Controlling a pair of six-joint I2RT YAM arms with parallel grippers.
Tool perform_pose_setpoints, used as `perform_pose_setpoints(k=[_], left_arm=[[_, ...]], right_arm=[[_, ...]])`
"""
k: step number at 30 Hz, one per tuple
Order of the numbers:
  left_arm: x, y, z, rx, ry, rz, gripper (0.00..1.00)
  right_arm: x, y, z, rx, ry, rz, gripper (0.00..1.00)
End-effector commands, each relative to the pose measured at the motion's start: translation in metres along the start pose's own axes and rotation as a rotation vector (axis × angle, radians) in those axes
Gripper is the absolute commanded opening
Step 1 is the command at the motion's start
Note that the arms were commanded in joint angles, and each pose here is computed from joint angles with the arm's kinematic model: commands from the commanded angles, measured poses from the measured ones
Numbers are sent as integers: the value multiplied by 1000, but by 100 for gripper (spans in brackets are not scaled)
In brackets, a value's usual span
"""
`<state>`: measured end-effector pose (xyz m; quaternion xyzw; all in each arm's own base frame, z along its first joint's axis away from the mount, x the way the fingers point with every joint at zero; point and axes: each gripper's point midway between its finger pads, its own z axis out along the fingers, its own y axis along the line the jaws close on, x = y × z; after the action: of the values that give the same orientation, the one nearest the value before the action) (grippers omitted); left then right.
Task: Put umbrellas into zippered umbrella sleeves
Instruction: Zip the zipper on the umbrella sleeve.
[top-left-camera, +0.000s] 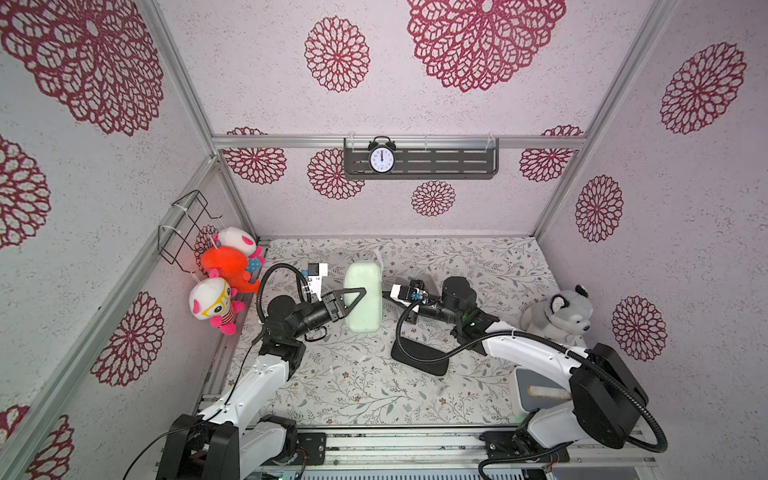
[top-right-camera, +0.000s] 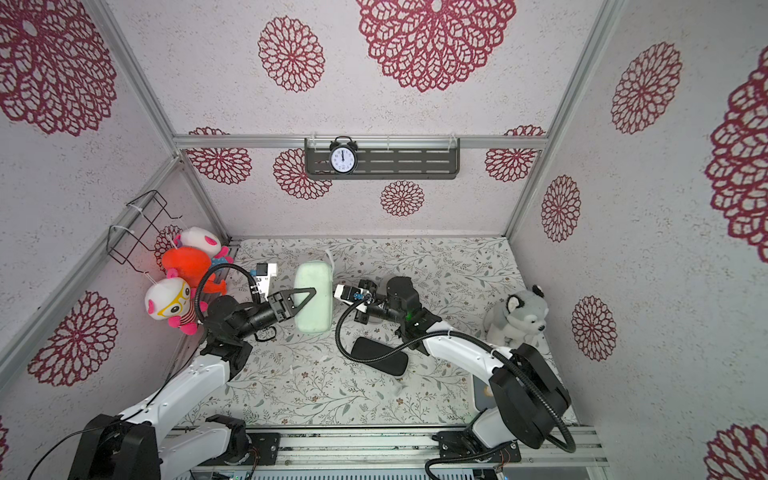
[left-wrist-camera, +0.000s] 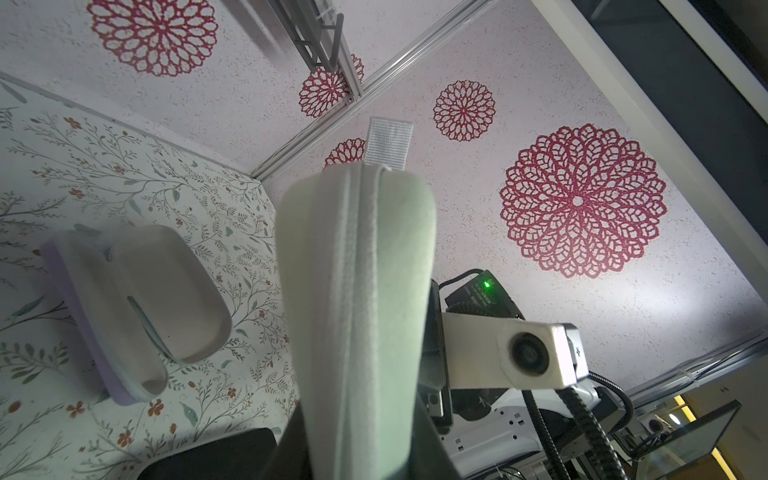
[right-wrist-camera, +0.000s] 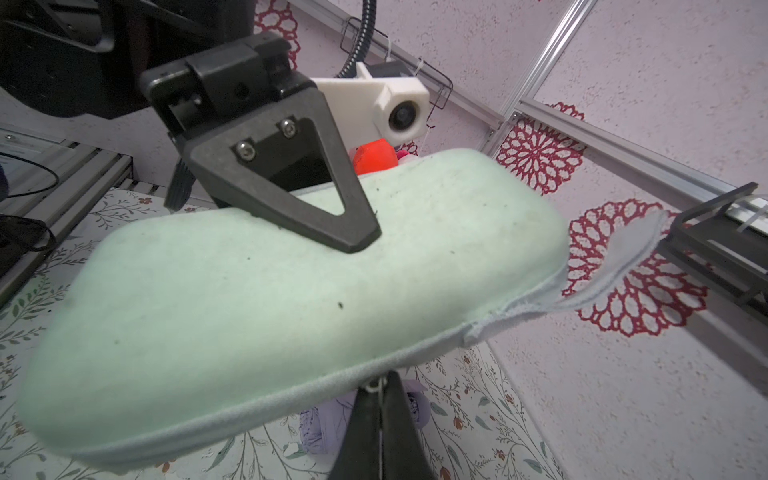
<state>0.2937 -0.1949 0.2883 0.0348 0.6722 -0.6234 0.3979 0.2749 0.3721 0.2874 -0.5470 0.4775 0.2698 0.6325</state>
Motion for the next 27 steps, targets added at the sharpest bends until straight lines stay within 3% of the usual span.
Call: perform_pose_setpoints(k=[1, 16, 23, 27], left_arm=[[-5, -20, 3, 67, 9, 51, 0], [-36, -7, -12, -140, -167, 110, 0], [-45, 15, -24, -293, -331, 124, 0], [-40, 14, -14, -346, -381, 176, 0]], right_arm=[[-37, -13, -4, 31, -84, -58, 0], [-3, 77, -22, -150, -1, -5, 0], [-22, 100, -17, -113, -67, 127, 0], [-35, 105, -4, -127, -108, 219, 0]])
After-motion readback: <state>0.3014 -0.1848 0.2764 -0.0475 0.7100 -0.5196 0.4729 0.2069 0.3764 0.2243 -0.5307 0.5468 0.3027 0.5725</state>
